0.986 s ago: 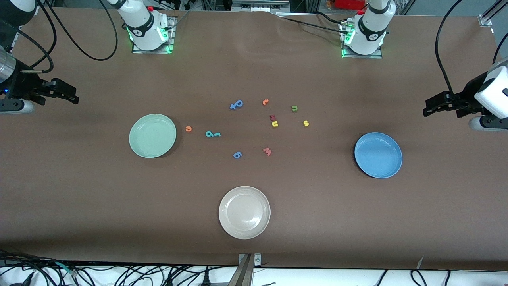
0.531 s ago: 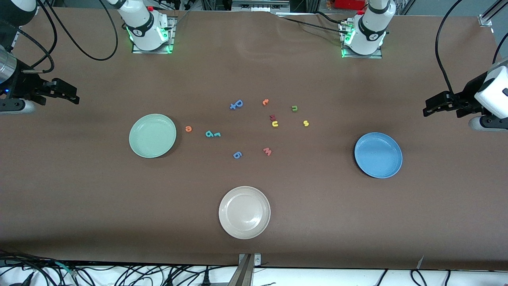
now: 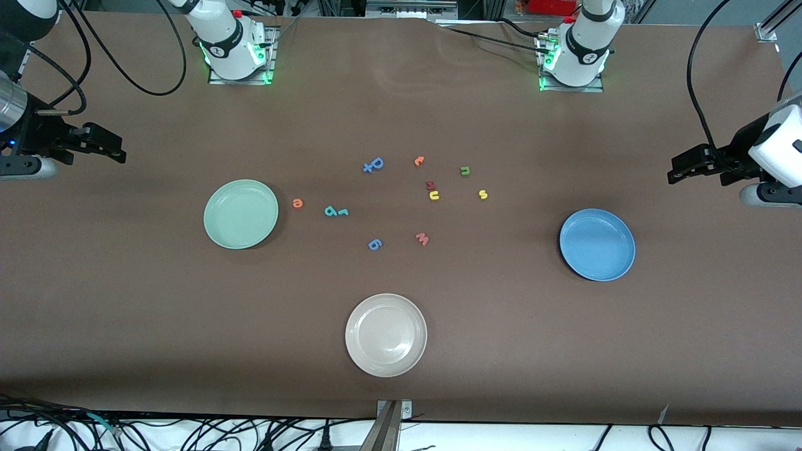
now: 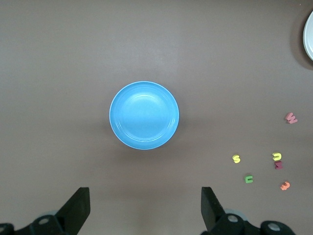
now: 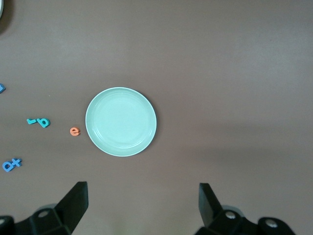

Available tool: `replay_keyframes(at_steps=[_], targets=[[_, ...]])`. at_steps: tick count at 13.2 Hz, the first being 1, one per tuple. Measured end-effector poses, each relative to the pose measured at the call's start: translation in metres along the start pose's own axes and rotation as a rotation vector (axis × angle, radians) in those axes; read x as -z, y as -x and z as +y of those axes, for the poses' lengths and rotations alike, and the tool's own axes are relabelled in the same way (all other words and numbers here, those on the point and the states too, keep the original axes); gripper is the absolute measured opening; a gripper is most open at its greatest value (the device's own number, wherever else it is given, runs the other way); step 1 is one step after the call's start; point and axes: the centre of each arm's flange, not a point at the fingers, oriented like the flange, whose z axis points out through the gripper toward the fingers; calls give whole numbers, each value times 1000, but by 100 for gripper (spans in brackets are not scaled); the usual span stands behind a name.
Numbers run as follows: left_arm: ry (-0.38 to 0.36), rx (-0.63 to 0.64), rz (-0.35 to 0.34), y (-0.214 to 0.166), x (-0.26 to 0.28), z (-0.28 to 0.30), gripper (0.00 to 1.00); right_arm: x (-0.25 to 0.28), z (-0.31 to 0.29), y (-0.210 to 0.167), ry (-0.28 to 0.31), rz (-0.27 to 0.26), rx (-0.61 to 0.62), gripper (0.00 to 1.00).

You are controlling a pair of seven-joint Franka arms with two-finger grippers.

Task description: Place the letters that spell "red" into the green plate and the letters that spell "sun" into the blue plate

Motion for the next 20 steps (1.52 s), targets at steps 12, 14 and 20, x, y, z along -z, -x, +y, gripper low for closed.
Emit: replay_keyframes(at_steps=[12, 14, 20], targets=[[-5, 1, 2, 0, 0, -1, 100, -1, -2, 1, -5, -9, 2, 100], [-5, 1, 2, 0, 0, -1, 100, -1, -2, 2, -5, -16, 3, 100], [-5, 1, 2, 0, 0, -1, 100, -2, -8, 2, -29, -21, 7, 100]])
